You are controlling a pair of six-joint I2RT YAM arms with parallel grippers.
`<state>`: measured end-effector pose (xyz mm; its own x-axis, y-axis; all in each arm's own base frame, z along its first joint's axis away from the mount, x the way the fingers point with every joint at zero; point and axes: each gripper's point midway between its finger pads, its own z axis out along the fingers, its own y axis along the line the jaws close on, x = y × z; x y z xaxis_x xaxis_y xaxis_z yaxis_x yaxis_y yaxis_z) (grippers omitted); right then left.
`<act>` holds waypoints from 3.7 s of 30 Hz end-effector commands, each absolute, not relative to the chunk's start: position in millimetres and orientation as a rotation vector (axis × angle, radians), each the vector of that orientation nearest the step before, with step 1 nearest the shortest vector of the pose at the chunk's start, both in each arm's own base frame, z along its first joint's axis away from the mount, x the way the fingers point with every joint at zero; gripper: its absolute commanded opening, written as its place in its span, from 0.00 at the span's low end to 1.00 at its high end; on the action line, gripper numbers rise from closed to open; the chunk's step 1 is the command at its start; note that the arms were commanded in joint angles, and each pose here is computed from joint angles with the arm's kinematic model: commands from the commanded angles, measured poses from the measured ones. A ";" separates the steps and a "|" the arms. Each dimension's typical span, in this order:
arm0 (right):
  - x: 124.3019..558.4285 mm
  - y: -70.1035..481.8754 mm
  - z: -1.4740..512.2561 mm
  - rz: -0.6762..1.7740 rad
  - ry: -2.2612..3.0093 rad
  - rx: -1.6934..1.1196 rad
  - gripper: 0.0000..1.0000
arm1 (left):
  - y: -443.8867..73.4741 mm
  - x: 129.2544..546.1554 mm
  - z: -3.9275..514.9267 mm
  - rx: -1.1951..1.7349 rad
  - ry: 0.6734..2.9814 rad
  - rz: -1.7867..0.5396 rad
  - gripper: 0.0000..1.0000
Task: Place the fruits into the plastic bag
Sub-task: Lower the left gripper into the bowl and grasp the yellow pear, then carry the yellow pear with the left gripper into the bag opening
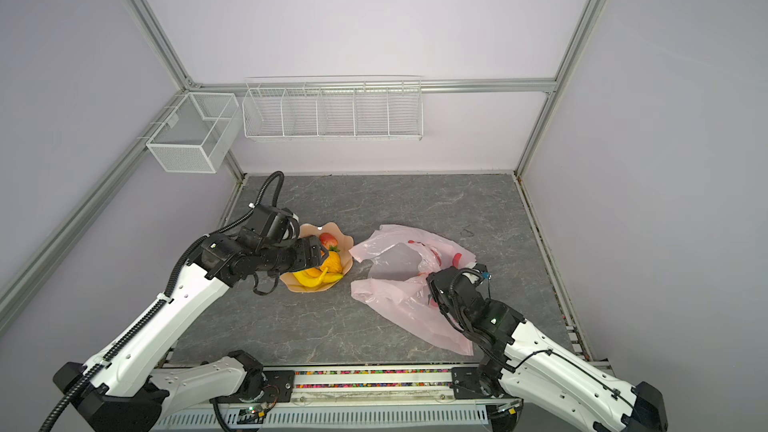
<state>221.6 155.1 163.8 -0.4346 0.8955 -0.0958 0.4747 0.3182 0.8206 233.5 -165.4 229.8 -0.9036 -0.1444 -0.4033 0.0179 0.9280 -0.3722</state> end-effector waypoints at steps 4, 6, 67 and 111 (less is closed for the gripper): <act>223.0 159.3 173.5 1.036 2.030 1.230 0.06 | -155.0 235.0 212.8 -0.078 2.705 -0.421 0.92; 222.8 159.2 174.3 1.036 2.030 1.229 0.06 | -162.0 241.4 209.7 -0.091 2.703 -0.465 0.90; 224.1 153.7 179.7 1.046 1.987 1.237 0.06 | -170.1 327.1 164.5 -0.369 2.705 -0.254 0.45; 222.7 155.3 179.8 1.040 2.011 1.219 0.06 | -376.1 230.9 189.4 0.812 2.454 -0.883 0.16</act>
<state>223.1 155.8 174.4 -0.4382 0.8929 -0.1030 0.4508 0.3174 0.8343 234.0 -373.6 209.5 -0.7777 0.3187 -0.5419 0.6022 0.6252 -0.4965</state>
